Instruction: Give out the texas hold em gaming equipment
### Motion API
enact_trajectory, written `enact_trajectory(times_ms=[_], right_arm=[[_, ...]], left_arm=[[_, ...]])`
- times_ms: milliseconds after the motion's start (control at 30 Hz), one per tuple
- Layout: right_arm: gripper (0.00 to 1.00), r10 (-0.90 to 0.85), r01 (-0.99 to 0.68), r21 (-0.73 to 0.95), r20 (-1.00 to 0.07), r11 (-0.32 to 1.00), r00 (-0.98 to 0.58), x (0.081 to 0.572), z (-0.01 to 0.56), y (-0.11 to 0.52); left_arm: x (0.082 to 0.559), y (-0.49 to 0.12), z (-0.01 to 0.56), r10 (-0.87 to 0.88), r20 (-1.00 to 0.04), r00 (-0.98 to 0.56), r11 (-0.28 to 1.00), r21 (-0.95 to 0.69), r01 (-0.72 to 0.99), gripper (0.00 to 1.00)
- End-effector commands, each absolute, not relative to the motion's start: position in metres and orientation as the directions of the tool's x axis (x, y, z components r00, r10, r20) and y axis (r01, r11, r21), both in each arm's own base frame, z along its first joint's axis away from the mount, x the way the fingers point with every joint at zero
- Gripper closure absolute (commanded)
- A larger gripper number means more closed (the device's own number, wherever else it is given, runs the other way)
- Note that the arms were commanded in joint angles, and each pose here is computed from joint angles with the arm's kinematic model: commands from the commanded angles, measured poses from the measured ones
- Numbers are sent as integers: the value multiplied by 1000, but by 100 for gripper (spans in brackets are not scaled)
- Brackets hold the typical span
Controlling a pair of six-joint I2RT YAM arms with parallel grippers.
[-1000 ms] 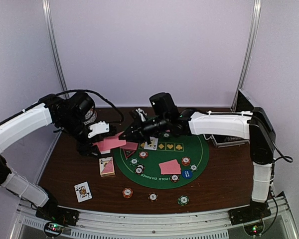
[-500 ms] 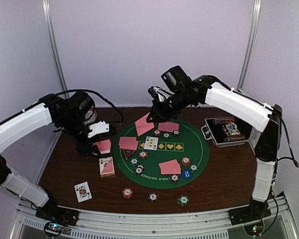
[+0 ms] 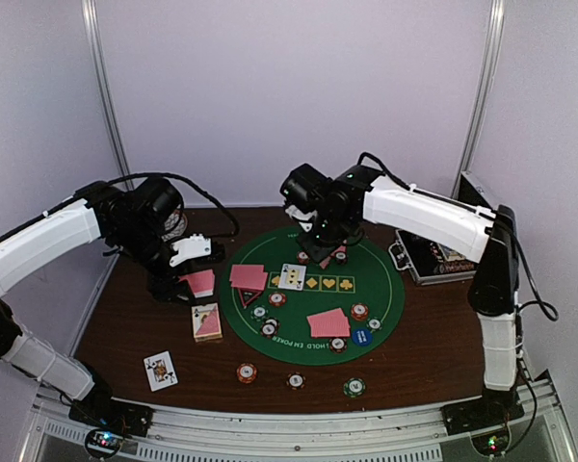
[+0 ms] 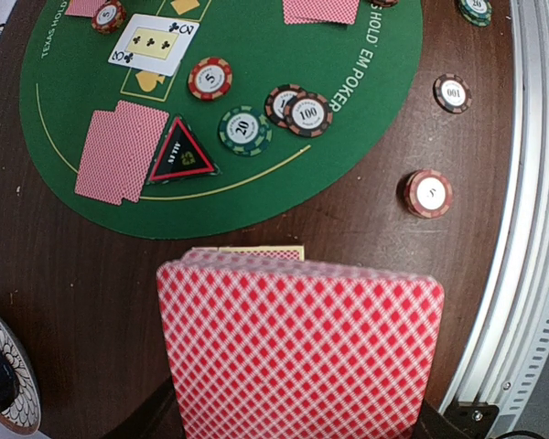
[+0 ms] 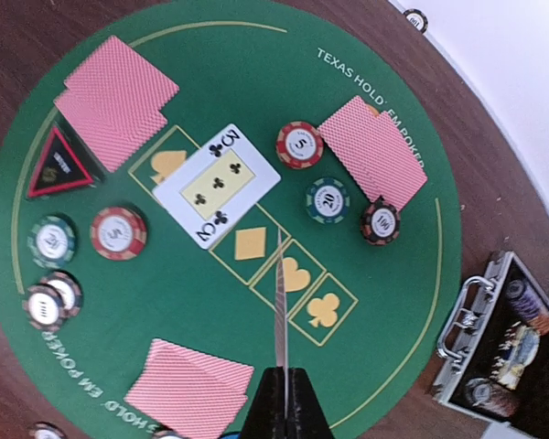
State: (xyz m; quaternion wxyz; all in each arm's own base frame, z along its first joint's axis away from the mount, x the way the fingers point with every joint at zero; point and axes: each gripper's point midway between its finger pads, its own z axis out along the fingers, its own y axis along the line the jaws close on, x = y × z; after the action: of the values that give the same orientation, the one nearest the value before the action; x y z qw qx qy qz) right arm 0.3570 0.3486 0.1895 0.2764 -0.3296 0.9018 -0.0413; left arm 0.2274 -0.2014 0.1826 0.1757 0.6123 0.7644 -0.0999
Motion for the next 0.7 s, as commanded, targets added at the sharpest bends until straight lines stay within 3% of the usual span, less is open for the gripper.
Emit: enact_trajectory(times_ms=[0, 233, 667], right_arm=[[100, -787, -520, -601, -362, 606, -499, 378, 186, 337], [100, -902, -464, -802, -204, 377, -380, 380, 159, 360], [100, -938, -529, -785, -191, 324, -290, 388, 114, 389]], left_arm=[[227, -201, 188, 898, -406, -170, 219, 77, 973, 79], [227, -202, 191, 895, -413, -168, 220, 81, 972, 79], [226, -203, 193, 891, -422, -169, 221, 77, 972, 79]])
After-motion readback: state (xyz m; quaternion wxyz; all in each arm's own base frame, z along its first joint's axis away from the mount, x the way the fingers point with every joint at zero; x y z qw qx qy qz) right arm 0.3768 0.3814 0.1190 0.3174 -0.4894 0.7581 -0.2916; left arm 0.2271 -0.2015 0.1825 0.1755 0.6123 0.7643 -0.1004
